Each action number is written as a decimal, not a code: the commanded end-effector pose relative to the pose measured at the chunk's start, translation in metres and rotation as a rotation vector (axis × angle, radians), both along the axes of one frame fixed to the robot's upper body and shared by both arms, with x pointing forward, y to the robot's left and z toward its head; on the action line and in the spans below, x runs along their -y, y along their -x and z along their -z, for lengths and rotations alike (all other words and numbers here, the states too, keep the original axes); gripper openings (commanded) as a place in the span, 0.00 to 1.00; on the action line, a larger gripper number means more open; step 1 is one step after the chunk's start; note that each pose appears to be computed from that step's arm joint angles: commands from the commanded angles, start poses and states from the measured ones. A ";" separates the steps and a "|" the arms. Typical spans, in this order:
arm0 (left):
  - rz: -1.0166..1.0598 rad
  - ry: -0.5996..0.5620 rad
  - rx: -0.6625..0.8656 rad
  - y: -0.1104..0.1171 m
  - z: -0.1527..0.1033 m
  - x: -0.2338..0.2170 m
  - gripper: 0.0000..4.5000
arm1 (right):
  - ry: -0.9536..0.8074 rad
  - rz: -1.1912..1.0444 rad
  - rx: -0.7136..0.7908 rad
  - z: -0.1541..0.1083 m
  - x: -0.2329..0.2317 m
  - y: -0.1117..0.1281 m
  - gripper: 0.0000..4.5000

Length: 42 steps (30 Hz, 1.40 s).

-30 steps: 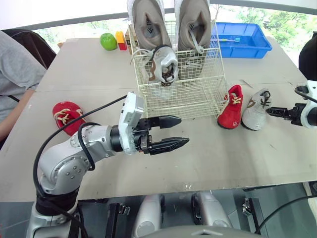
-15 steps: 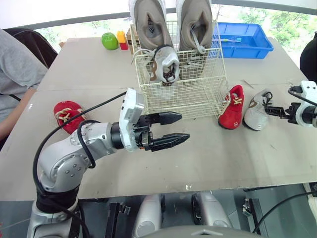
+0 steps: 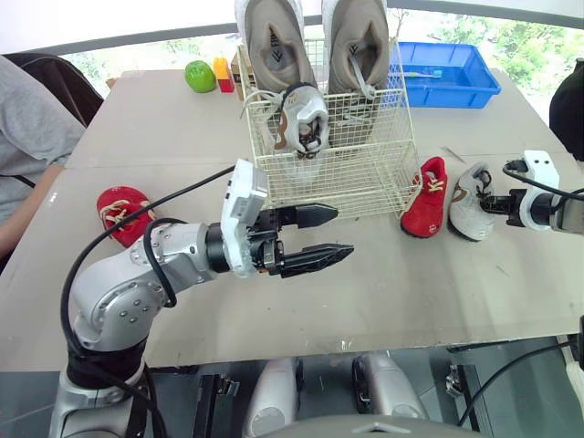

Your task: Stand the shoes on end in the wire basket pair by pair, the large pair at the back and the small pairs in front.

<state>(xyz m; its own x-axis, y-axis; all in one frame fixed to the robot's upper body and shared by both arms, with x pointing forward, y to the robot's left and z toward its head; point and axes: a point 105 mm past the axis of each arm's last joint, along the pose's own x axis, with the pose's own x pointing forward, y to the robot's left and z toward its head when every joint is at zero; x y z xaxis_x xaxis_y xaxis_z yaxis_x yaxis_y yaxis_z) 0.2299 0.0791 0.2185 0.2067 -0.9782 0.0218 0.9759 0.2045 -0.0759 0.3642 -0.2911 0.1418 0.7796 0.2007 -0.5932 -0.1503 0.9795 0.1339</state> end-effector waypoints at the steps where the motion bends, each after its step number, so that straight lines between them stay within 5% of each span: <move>1: 0.007 0.017 0.026 0.005 -0.005 0.000 0.85 | -0.057 -0.016 0.169 -0.040 0.000 0.007 0.00; 6: -0.012 0.048 0.011 0.004 -0.008 0.000 0.85 | -0.152 -0.133 0.471 -0.113 -0.027 0.039 0.00; 10: -0.073 0.098 0.030 -0.003 -0.015 -0.001 0.85 | -0.276 -0.281 0.886 -0.185 -0.080 0.063 0.00; 15: -0.220 0.135 0.127 -0.008 -0.026 0.000 0.85 | -0.347 -0.352 1.218 -0.220 -0.133 0.067 0.00; 20: -0.171 0.226 0.131 0.005 -0.046 0.002 0.85 | -0.021 -0.260 1.458 -0.204 -0.161 0.033 0.00; 26: -0.272 0.241 0.147 -0.003 -0.052 -0.014 0.85 | 0.025 -0.221 1.520 -0.161 -0.174 0.010 0.00; 34: -0.354 0.188 0.157 -0.008 -0.042 -0.034 0.85 | 0.023 -0.362 1.351 -0.092 -0.198 -0.007 0.00; 42: -0.358 0.132 0.170 -0.002 -0.026 -0.055 0.85 | -0.057 -0.428 1.156 -0.065 -0.193 -0.001 0.00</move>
<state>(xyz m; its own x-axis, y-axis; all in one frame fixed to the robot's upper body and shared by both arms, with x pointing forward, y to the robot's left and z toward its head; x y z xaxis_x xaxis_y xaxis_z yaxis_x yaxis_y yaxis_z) 0.2380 0.1318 0.2363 0.5378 -0.8240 0.1785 0.8394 0.5430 -0.0228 0.3679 -0.0994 0.2167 0.6942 0.5479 0.4668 -0.4601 0.8365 -0.2976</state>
